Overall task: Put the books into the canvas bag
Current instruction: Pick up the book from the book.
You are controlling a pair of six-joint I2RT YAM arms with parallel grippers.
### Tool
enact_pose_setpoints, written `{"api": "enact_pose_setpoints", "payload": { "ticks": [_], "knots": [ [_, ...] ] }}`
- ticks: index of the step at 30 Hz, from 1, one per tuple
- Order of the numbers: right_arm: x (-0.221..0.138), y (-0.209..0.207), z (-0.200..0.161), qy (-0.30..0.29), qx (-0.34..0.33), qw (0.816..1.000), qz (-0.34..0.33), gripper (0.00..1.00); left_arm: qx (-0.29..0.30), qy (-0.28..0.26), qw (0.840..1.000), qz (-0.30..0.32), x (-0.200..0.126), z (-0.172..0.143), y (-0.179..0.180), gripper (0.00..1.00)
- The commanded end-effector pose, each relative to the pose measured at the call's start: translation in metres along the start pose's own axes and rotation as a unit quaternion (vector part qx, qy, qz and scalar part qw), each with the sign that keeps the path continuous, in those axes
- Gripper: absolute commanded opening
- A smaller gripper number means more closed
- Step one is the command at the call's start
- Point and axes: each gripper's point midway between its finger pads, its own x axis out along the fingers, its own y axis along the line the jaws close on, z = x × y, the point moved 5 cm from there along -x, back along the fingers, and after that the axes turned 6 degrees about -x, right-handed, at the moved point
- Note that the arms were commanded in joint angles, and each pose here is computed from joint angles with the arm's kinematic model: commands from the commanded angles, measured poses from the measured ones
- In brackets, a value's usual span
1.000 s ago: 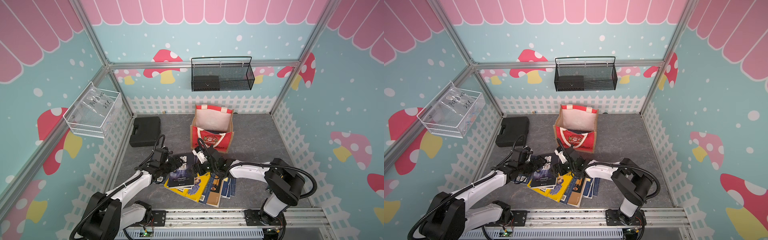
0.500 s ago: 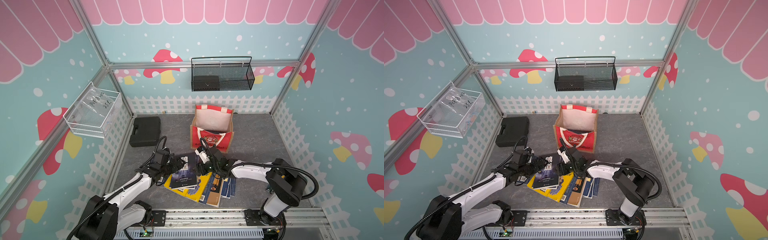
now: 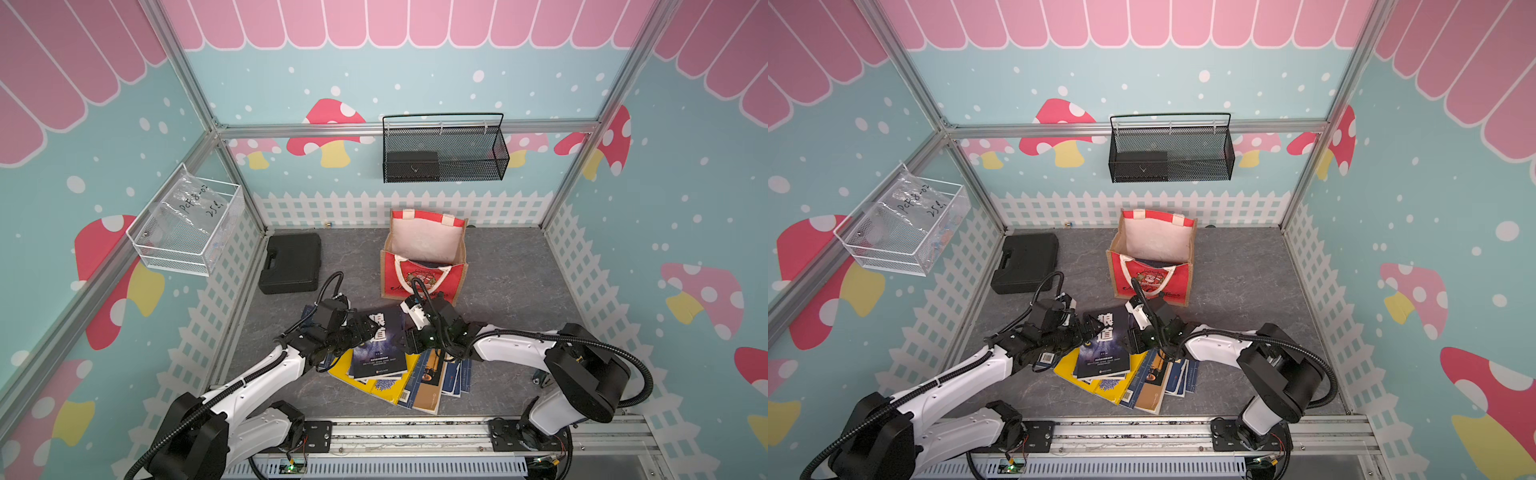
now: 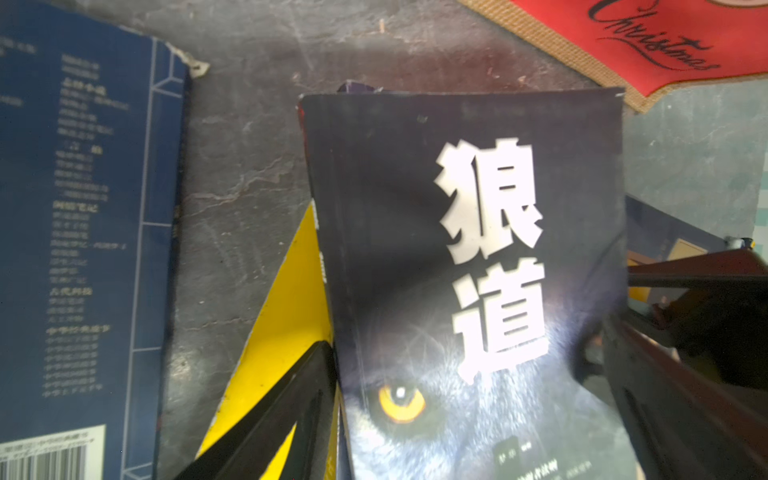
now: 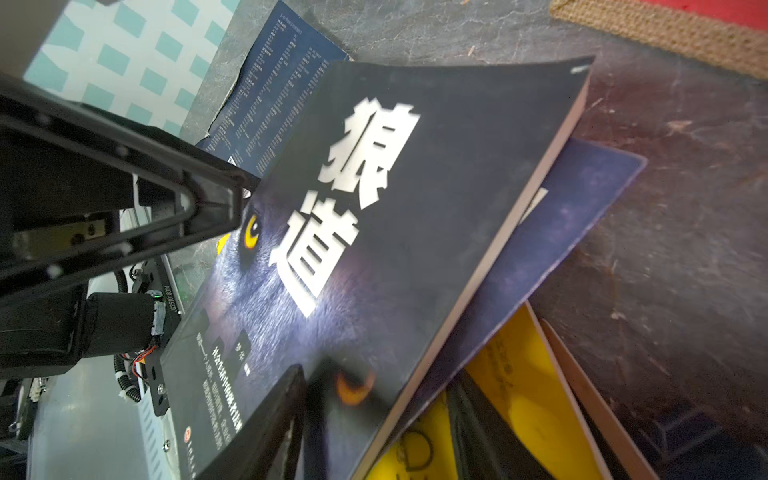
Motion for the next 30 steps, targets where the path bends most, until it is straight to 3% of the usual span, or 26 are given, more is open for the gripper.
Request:
{"api": "enact_pose_setpoints", "payload": {
  "ticks": [1,11,17,24,30],
  "knots": [
    [-0.002,0.009,-0.013,0.020,-0.007,0.999,0.041,0.53,0.046,0.019,0.993,-0.110,-0.016,0.000,-0.061,0.99],
    [-0.016,0.014,-0.011,0.008,-0.018,0.997,0.073,0.57,0.081,0.055,0.991,-0.093,-0.005,-0.016,-0.068,0.99],
    [-0.026,0.011,-0.005,-0.026,-0.002,0.996,0.087,0.52,0.083,0.067,0.991,-0.085,0.007,-0.022,-0.066,0.99],
    [-0.035,0.008,0.005,-0.051,0.009,0.995,0.088,0.29,0.089,0.066,0.990,-0.087,0.012,-0.024,-0.063,0.99],
    [-0.046,0.013,0.008,-0.067,0.006,0.993,0.097,0.05,0.134,0.022,0.984,-0.117,-0.008,-0.017,-0.070,0.99]
  ]
}}
